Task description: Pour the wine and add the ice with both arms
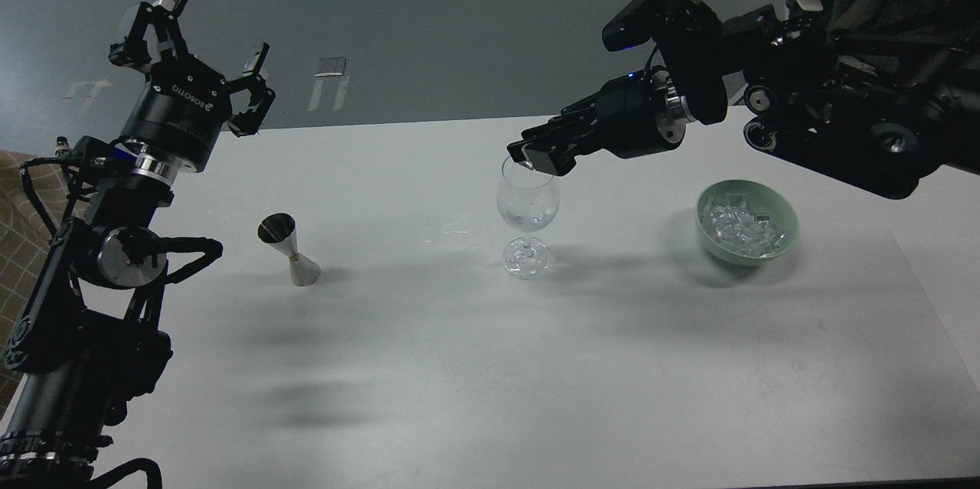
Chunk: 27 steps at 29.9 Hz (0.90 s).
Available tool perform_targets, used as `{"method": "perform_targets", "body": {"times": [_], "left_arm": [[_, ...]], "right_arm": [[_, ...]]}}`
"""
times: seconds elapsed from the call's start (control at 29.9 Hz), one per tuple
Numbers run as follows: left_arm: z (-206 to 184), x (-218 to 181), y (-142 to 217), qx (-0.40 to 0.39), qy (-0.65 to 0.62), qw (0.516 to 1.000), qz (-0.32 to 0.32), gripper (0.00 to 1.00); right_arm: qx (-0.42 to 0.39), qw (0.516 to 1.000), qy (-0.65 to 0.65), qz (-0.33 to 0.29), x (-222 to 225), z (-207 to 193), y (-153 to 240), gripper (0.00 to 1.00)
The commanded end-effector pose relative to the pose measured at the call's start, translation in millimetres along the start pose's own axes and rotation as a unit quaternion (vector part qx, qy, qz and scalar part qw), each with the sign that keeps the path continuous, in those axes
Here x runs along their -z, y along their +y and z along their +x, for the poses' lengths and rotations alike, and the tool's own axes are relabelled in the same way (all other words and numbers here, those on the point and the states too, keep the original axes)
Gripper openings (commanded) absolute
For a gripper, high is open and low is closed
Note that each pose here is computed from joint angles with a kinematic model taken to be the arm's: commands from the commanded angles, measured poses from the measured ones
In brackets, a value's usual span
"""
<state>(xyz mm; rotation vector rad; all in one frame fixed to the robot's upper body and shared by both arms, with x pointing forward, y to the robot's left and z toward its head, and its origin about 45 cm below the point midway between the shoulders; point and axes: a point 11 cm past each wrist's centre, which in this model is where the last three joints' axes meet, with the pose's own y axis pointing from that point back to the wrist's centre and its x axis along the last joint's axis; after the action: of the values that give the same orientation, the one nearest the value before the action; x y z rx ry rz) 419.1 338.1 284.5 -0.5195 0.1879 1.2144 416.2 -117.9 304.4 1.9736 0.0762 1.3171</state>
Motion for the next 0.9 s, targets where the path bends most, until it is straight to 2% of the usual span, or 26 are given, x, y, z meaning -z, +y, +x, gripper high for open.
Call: {"method": "perform_targets", "body": {"times": [0.0,0.1,0.37,0.5,0.64,0.74,0.8,0.87], "left_arm": [[0.4,-0.3,0.2,0.000,-0.001,1.000,0.000,0.98],[0.4,-1.2,-0.2,0.000,-0.001,1.000,-0.001,0.98],[1.0,-2.1,0.0,0.000,-0.003,1.000,-0.001,0.98],[1.3,-2.5,0.1,-0.001,-0.003,1.000,-0.001,0.98],[2.4,-3.9,0.0,-0.001,-0.006,1.000,0.000,0.98],[2.3,-5.8,-1.2,0.000,-0.008,1.000,0.000,0.98],[2.7,-8.0,-2.8,-0.002,-0.010,1.000,-0.001,0.98],[2.7,-9.3,-4.1,-0.002,-0.012,1.000,-0.001,0.98]], "right_arm": [[0.001,1.000,0.000,0.000,0.0,-0.6,-0.2,0.42],[0.000,1.000,-0.001,-0.001,-0.9,-0.3,0.9,0.51],[-0.012,1.000,-0.001,-0.008,-5.7,4.8,7.5,0.53],[-0.115,0.992,-0.044,-0.024,-24.1,45.9,32.3,0.55],[-0.209,0.969,-0.119,-0.063,-64.2,71.5,62.8,0.56],[-0.264,0.948,-0.164,-0.065,-79.4,82.5,79.0,0.56],[-0.312,0.924,-0.212,-0.063,-93.4,88.2,94.5,0.56],[-0.384,0.874,-0.296,-0.033,-108.0,95.7,113.7,0.57]]}}
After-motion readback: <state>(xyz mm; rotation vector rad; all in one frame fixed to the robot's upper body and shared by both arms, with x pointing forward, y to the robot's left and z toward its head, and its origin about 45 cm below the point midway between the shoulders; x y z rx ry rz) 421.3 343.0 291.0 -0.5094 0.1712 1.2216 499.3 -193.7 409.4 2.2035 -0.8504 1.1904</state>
